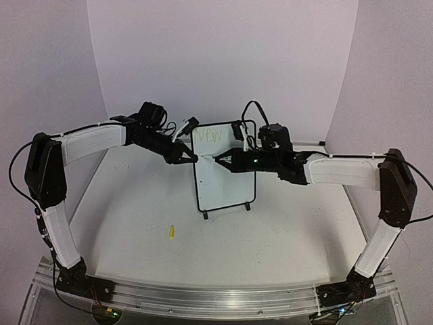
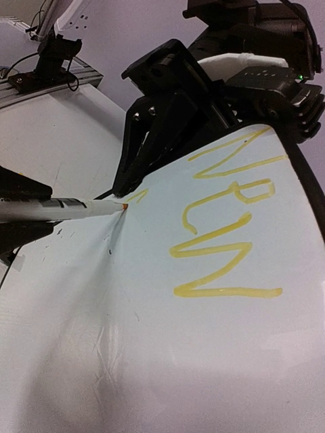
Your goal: Write a sentence on the whiteboard
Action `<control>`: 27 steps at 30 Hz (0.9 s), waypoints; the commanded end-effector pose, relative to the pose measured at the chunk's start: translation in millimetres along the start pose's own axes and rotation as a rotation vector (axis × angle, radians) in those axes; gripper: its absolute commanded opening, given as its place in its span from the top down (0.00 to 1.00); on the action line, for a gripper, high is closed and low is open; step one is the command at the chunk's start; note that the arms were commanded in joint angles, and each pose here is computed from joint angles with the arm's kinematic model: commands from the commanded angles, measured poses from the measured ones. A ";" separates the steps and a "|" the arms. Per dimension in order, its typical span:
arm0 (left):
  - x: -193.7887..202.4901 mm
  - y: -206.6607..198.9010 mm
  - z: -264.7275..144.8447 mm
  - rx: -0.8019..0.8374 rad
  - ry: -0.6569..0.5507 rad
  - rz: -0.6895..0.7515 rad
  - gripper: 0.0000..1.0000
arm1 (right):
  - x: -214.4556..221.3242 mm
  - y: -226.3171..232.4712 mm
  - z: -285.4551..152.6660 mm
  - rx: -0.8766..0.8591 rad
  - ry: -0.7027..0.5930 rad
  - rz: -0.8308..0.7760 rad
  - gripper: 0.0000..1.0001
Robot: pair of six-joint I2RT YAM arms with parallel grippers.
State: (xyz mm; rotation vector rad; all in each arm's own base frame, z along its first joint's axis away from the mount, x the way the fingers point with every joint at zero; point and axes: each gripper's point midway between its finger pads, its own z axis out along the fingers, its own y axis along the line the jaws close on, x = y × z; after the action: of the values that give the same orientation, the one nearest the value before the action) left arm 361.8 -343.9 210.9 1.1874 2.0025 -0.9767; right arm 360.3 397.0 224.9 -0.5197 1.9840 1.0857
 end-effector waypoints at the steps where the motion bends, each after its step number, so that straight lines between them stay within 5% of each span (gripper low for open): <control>1: 11.4 -4.2 -5.5 -0.019 0.057 0.001 1.00 | -37.5 10.6 -11.0 0.012 -0.098 -0.038 1.00; 27: 12.5 -4.0 -5.3 -0.020 0.061 0.000 1.00 | -44.5 24.5 -16.6 -0.043 -0.108 -0.047 1.00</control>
State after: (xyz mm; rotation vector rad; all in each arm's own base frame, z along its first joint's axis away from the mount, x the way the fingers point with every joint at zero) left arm 361.8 -343.9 210.9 1.1878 2.0026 -0.9766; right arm 361.9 398.6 233.5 -0.5207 1.9694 1.0890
